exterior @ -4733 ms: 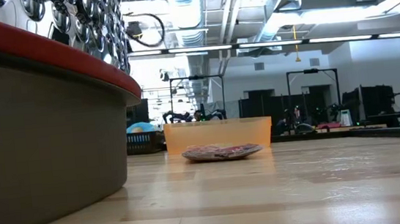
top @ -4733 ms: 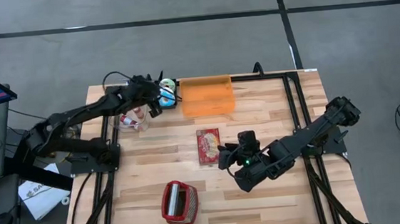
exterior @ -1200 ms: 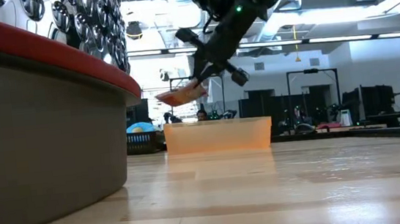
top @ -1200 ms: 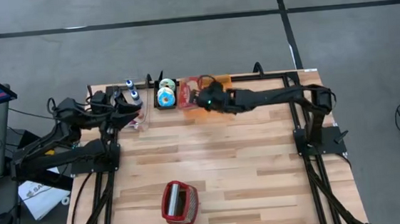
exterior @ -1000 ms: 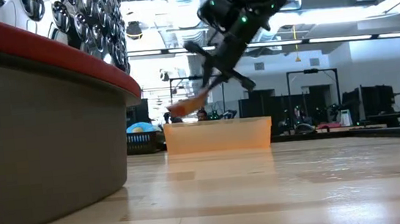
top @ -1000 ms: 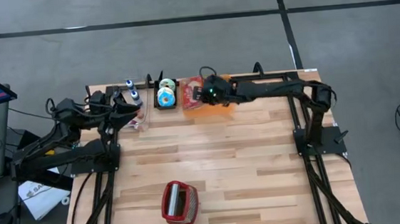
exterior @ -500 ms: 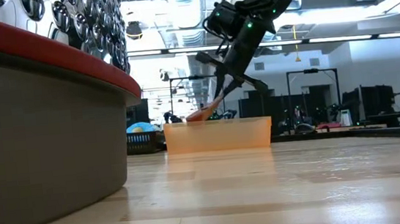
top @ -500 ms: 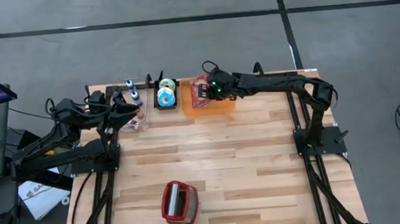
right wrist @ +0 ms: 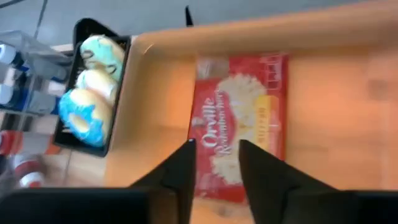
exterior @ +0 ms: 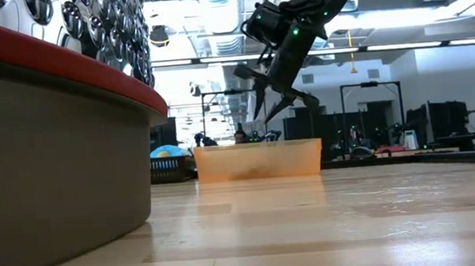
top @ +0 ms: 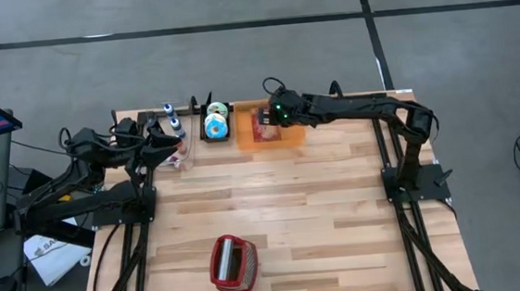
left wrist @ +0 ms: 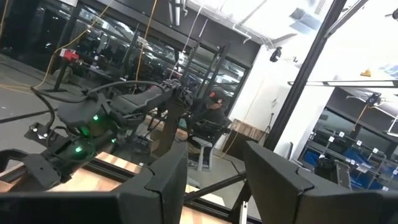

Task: Pick & Place Food Item
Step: Return to Home Position

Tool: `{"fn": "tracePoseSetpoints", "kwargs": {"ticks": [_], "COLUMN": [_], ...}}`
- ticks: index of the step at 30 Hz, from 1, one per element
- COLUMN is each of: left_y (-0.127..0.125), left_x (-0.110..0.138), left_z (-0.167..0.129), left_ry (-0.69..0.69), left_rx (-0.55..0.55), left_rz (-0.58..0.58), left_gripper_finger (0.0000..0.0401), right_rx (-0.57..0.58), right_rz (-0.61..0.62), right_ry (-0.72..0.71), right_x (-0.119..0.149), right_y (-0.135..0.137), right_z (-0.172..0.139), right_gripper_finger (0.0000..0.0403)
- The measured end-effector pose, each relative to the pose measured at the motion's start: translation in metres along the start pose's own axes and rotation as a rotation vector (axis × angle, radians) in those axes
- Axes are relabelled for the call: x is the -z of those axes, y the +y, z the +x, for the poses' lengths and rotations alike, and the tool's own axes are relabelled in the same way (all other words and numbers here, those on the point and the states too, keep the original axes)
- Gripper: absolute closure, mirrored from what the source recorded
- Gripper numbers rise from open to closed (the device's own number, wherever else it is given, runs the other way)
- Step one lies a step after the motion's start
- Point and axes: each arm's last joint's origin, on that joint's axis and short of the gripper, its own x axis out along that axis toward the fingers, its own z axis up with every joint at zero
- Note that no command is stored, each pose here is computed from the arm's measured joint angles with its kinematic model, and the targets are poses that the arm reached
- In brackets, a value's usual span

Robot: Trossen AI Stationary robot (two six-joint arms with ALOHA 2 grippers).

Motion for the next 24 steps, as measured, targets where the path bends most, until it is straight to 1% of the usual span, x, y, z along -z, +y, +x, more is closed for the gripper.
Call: {"fn": "tracePoseSetpoints", "kwargs": {"ticks": [3, 6, 8, 11, 13, 15, 17, 19, 21, 23, 24], "left_y": [0.000, 0.000, 0.001, 0.000, -0.005, -0.007, -0.007, -0.005, 0.005, 0.020, 0.025], "left_x": [0.000, 0.000, 0.003, 0.010, 0.011, 0.018, 0.028, 0.039, 0.049, 0.066, 0.067], "left_z": [0.000, 0.000, -0.002, -0.017, -0.034, -0.052, -0.068, -0.080, -0.074, -0.063, -0.054], "left_ry": [-0.001, 0.004, 0.029, 0.132, 0.168, 0.200, 0.189, 0.125, 0.062, 0.093, 0.057], "left_rx": [0.003, 0.000, -0.017, -0.086, -0.135, -0.206, -0.260, -0.278, -0.290, -0.306, -0.289], "left_rz": [0.012, 0.072, 0.111, 0.164, 0.218, 0.249, 0.244, 0.221, 0.217, 0.207, 0.221], "left_gripper_finger": [0.0247, 0.0247, 0.0247, 0.0247, 0.0247, 0.0247, 0.0247, 0.0247, 0.0247, 0.0247, 0.0247], "right_rx": [0.008, -0.001, 0.021, 0.056, 0.039, 0.009, -0.012, -0.034, -0.084, -0.140, -0.163], "right_rz": [-0.049, -0.108, -0.163, -0.252, -0.306, -0.341, -0.332, -0.298, -0.256, -0.238, -0.231], "right_ry": [-0.015, -0.009, 0.014, 0.032, 0.016, 0.011, 0.001, -0.025, -0.066, -0.077, -0.075], "right_x": [0.000, 0.002, 0.008, 0.020, 0.031, 0.045, 0.058, 0.070, 0.080, 0.091, 0.095], "right_y": [0.000, 0.004, 0.004, 0.007, 0.012, 0.012, 0.007, 0.000, -0.005, -0.010, -0.012], "right_z": [-0.002, -0.012, -0.022, -0.042, -0.059, -0.073, -0.083, -0.094, -0.105, -0.114, -0.118], "right_gripper_finger": [0.0257, 0.0225, 0.0210, 0.0196, 0.0192, 0.0191, 0.0192, 0.0194, 0.0196, 0.0198, 0.0200]}}
